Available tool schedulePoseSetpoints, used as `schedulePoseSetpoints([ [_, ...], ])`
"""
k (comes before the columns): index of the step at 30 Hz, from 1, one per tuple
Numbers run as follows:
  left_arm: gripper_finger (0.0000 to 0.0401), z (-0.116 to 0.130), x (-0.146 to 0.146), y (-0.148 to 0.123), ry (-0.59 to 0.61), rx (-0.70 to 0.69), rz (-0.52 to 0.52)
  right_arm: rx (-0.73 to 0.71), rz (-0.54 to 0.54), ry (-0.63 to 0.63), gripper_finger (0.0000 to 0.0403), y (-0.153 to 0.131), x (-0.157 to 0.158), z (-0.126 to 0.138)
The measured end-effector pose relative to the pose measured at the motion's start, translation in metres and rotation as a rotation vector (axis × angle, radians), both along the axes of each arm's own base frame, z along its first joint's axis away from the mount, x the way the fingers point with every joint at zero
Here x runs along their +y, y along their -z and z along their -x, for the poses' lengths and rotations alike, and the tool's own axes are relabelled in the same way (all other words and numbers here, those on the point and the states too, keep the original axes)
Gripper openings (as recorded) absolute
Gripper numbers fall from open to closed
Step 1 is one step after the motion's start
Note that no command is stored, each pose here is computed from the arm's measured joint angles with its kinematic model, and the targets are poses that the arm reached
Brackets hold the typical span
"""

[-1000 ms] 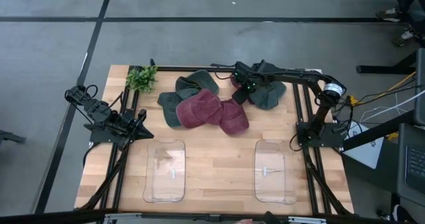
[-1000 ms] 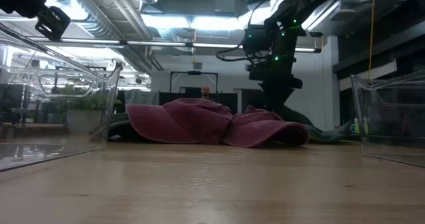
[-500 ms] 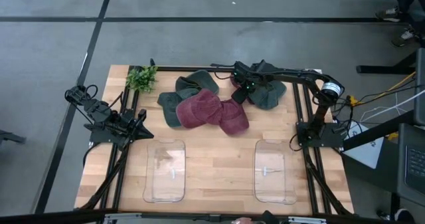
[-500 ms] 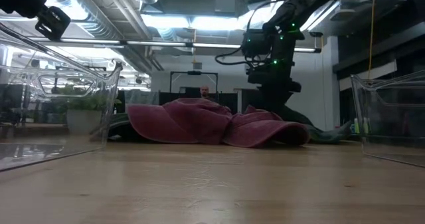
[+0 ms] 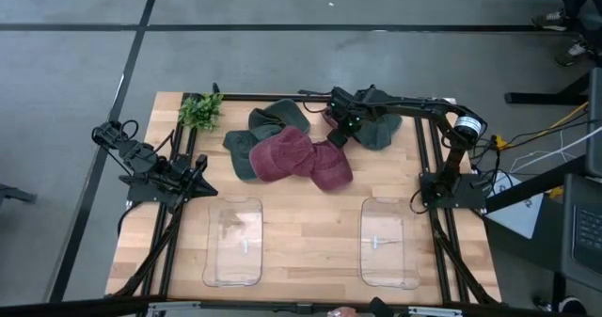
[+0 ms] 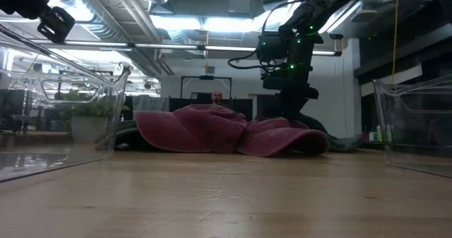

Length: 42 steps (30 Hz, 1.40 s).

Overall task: Pick & Place hat
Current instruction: Put the right red cap into the right transparent bin

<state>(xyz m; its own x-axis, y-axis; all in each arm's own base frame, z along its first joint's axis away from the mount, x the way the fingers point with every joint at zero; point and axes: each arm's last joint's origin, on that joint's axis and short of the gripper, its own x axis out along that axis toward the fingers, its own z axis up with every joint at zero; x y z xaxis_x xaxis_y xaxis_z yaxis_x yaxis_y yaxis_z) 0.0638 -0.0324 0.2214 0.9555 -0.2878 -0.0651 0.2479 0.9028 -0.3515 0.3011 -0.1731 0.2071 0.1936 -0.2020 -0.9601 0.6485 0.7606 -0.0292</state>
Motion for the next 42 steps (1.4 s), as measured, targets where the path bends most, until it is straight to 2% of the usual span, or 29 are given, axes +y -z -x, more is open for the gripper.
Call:
schedulePoseSetpoints([
  [5, 0.0012, 0.000, 0.000, 0.000, 0.000, 0.000, 0.000, 0.000, -0.001, -0.001, 0.0028, 0.000, 0.000, 0.000],
  [9, 0.0010, 0.000, 0.000, 0.000, 0.000, 0.000, 0.000, -0.001, -0.002, -0.001, 0.0012, 0.000, 0.000, 0.000],
  [14, 0.0013, 0.000, 0.000, 0.000, 0.000, 0.000, 0.000, -0.014, -0.005, -0.003, 0.0016, -0.005, 0.001, 0.002],
  [26, 0.0011, 0.000, 0.000, 0.000, 0.000, 0.000, 0.000, -0.090, -0.014, -0.018, 0.0012, -0.035, 0.004, 0.004],
  [36, 0.0010, 0.000, 0.000, 0.000, 0.000, 0.000, 0.000, -0.257, -0.061, -0.046, 0.0012, -0.079, 0.003, 0.003],
  [42, 0.0012, 0.000, 0.000, 0.000, 0.000, 0.000, 0.000, -0.441, -0.198, -0.045, 0.0012, -0.091, -0.004, -0.001],
])
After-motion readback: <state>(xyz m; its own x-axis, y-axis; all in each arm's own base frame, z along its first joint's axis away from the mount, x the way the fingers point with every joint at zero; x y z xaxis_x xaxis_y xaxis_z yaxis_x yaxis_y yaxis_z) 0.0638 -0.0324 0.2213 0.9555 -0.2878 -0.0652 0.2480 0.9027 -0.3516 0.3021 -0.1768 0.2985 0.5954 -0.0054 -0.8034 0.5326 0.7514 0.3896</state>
